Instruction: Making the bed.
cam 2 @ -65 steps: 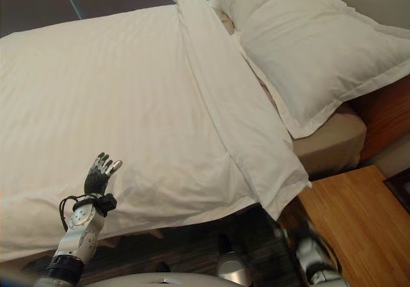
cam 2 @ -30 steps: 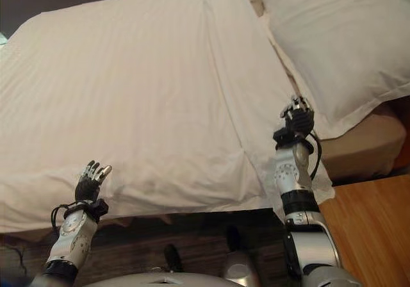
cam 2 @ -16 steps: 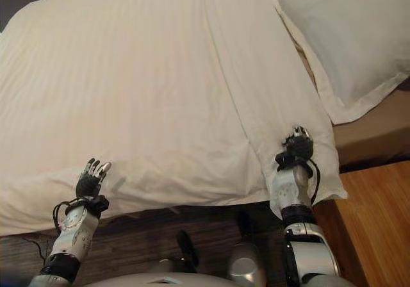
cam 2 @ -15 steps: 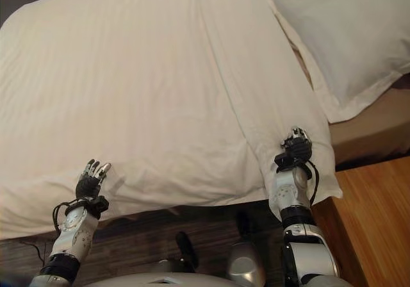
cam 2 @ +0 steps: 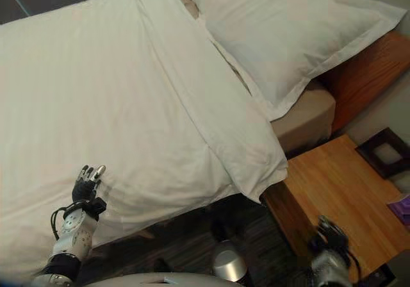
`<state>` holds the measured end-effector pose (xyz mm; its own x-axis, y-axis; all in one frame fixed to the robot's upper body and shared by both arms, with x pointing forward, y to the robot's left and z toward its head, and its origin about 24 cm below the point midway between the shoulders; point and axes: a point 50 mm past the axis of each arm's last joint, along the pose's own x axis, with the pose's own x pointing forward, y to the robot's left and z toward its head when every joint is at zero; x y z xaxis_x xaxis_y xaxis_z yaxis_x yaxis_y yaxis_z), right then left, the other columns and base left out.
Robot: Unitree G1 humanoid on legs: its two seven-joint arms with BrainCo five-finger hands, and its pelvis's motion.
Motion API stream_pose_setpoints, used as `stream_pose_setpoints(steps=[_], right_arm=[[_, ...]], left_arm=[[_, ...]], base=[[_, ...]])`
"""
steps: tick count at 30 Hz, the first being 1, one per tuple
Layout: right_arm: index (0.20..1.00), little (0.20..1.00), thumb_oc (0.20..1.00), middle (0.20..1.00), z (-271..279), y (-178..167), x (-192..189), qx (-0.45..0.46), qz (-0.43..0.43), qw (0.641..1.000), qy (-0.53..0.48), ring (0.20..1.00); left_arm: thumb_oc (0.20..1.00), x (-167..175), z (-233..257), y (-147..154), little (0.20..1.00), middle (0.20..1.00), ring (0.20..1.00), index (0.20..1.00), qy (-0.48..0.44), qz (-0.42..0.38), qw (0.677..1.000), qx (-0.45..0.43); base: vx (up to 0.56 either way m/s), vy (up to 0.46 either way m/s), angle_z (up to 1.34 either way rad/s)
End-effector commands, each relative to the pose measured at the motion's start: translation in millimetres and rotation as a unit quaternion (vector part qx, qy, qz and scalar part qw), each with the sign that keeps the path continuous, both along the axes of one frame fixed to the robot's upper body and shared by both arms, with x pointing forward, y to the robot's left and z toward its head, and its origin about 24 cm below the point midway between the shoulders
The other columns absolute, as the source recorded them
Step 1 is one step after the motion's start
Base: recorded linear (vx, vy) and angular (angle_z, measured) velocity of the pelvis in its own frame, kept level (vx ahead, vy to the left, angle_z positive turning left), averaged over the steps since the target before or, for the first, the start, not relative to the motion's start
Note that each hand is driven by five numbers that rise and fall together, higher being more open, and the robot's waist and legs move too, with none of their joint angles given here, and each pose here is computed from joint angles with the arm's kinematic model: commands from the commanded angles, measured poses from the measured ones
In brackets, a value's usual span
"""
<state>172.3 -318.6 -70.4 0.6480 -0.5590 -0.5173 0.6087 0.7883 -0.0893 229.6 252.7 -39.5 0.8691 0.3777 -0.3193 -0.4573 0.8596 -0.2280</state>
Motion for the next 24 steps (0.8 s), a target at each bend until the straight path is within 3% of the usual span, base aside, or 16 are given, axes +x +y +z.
stream_pose_setpoints(steps=[1, 7, 10, 15, 24], right_arm=[[1.000, 1.000, 1.000, 1.000, 56.7, 9.7, 55.4, -0.233, 0.235, 0.944, -0.013, 1.000], [1.000, 1.000, 1.000, 1.000, 110.0, 49.7, 87.2, -0.385, 0.356, 0.847, -0.092, 1.000], [1.000, 1.000, 1.000, 1.000, 119.7, 65.7, 88.6, -0.389, 0.367, 0.835, -0.129, 1.000], [1.000, 1.000, 1.000, 1.000, 105.7, 91.4, 80.9, -0.324, 0.371, 0.856, -0.156, 1.000], [1.000, 1.000, 1.000, 1.000, 64.6, 101.7, 64.6, -0.200, 0.339, 0.911, -0.124, 1.000]], left_arm=[[1.000, 8.7, 38.6, 12.8, 1.000, 1.000, 1.000, 1.000, -0.100, 0.017, 0.994, 0.035], [1.000, -1.9, 55.6, 1.8, 1.000, 1.000, 1.000, 1.000, -0.131, -0.038, 0.988, 0.076], [1.000, -4.1, 64.1, -2.7, 1.000, 1.000, 1.000, 1.000, -0.139, -0.066, 0.983, 0.105], [1.000, -7.0, 71.9, -7.8, 1.000, 1.000, 1.000, 1.000, -0.144, -0.093, 0.975, 0.142], [1.000, -4.9, 88.5, -4.9, 1.000, 1.000, 1.000, 1.000, -0.158, -0.100, 0.956, 0.224]], base=[[-0.11, 0.005, 0.20], [-0.06, 0.015, 0.31], [-0.02, 0.022, 0.33], [-0.02, 0.061, 0.28], [-0.01, 0.063, -0.02]])
